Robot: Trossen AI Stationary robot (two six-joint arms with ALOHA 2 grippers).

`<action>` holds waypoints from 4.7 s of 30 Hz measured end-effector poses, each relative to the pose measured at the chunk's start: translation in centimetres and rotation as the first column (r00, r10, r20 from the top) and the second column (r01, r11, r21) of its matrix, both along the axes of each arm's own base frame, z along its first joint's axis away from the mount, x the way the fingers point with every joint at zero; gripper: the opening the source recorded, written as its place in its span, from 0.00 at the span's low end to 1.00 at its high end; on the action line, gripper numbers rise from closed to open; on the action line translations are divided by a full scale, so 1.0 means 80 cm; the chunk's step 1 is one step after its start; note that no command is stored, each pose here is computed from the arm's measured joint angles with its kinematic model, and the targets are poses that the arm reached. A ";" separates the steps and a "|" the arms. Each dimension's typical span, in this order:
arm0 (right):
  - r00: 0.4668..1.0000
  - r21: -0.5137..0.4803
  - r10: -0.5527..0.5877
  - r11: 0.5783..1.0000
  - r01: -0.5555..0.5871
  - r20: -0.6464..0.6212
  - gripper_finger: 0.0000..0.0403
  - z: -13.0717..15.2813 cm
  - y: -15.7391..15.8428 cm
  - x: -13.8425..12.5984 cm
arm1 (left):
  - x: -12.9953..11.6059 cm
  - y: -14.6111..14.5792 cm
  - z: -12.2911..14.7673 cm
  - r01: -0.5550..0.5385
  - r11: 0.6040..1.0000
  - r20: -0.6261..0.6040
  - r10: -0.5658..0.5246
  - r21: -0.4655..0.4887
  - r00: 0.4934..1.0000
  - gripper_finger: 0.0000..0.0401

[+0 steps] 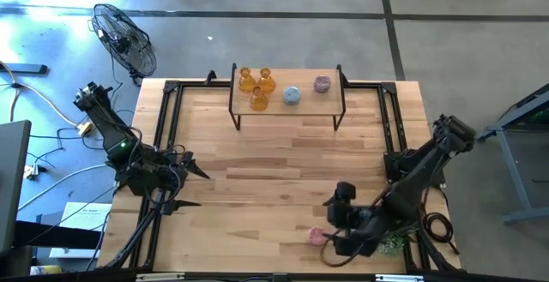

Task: Pick & Place candle stick holders
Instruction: Put the pink white scented candle on the shelf

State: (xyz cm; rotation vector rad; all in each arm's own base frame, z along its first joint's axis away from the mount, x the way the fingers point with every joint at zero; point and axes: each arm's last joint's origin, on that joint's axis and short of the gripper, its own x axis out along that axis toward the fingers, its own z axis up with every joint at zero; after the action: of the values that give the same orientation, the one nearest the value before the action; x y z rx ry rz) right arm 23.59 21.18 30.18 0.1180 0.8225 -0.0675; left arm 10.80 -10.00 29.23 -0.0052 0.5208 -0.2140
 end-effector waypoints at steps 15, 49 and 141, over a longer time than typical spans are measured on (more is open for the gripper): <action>0.783 0.050 -0.264 0.935 0.352 -0.563 0.97 -0.057 0.025 0.087 | 0.011 -0.007 -0.051 -0.085 0.996 0.093 0.087 -0.023 0.992 0.97; 0.761 0.281 -0.154 0.869 0.408 -0.630 0.97 -0.157 0.003 0.105 | -0.005 0.006 -0.106 0.046 0.996 0.213 -0.027 -0.082 0.977 0.97; 0.672 0.134 -0.225 0.889 0.438 -0.706 0.96 -0.197 0.001 0.101 | -0.007 0.006 -0.110 0.077 0.991 0.162 -0.058 -0.114 0.985 0.97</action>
State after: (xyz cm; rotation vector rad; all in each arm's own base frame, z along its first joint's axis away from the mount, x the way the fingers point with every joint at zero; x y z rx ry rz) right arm 31.69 21.27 14.39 0.5605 1.5459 -0.3596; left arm 10.25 -9.54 20.41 -0.0866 0.3493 -0.3096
